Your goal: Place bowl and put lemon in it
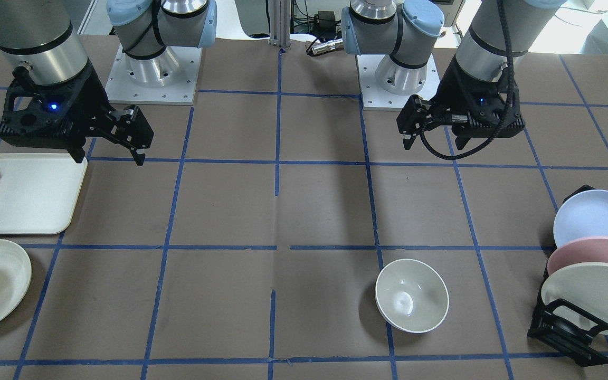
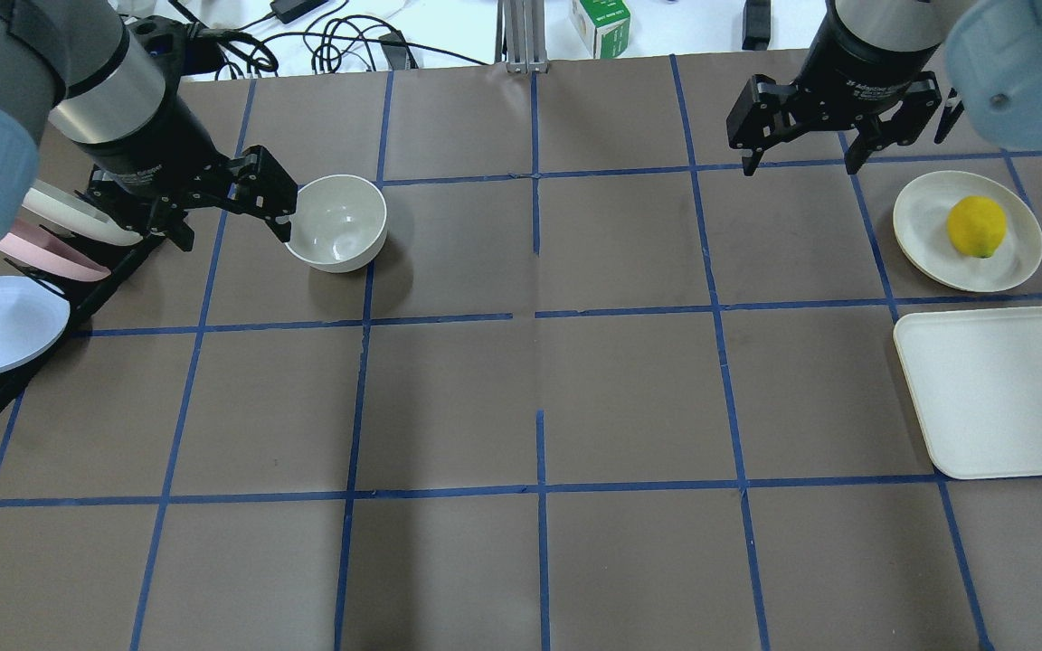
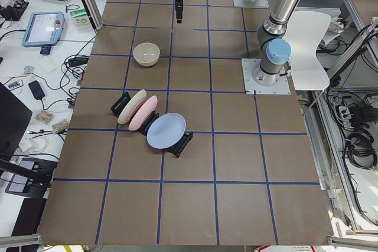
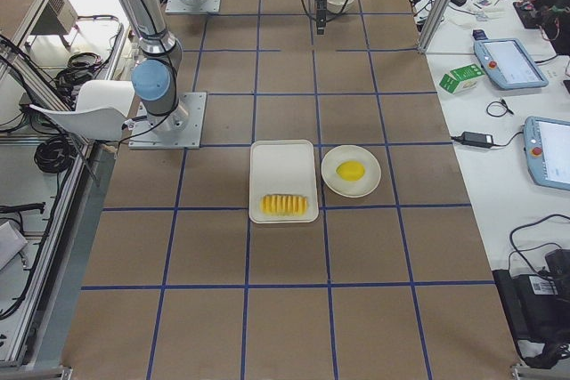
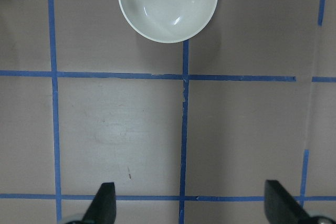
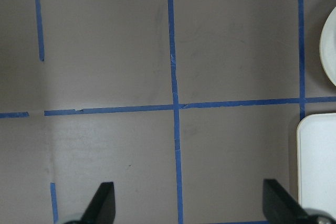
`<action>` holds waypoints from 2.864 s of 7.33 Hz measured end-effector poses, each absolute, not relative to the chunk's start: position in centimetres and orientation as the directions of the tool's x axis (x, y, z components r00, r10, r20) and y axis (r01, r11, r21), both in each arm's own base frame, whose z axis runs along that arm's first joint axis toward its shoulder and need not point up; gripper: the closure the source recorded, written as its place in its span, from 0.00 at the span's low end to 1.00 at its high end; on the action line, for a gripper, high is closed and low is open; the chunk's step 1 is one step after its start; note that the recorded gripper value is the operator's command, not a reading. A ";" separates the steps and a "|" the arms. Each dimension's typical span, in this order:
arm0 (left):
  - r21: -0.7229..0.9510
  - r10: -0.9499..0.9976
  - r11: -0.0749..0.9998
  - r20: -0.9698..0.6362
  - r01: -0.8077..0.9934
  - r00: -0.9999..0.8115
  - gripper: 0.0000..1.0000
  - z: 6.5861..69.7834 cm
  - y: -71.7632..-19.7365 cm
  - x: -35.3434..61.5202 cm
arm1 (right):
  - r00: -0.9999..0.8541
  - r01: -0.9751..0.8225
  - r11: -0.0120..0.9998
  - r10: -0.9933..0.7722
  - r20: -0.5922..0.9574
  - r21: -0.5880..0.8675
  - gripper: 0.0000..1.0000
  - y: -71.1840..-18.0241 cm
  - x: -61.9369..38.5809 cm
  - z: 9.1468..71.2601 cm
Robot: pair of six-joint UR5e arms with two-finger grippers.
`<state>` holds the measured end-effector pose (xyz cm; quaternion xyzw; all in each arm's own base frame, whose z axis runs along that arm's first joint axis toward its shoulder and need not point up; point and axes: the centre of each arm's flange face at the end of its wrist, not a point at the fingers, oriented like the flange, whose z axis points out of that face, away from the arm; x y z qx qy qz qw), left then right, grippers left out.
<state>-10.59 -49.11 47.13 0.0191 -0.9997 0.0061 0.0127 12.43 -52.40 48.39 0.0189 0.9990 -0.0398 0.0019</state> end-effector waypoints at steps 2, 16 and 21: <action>-0.008 -0.040 0.999 0.031 -0.040 -0.999 0.00 46.9 -49.3 -10.5 | -0.999 0.038 0.996 0.038 -0.006 -0.079 0.00 -52.3 12.4 48.4; -0.076 -0.102 0.992 0.029 -0.104 -0.994 0.00 40.9 -57.5 -6.6 | -0.994 -0.110 0.994 -0.109 0.012 -0.023 0.00 -57.3 -12.4 41.3; -0.066 -0.157 0.985 0.035 -0.159 -0.987 0.00 28.2 -64.6 -0.6 | -0.983 -0.183 0.983 -0.182 0.039 -0.028 0.01 -64.1 -21.7 23.2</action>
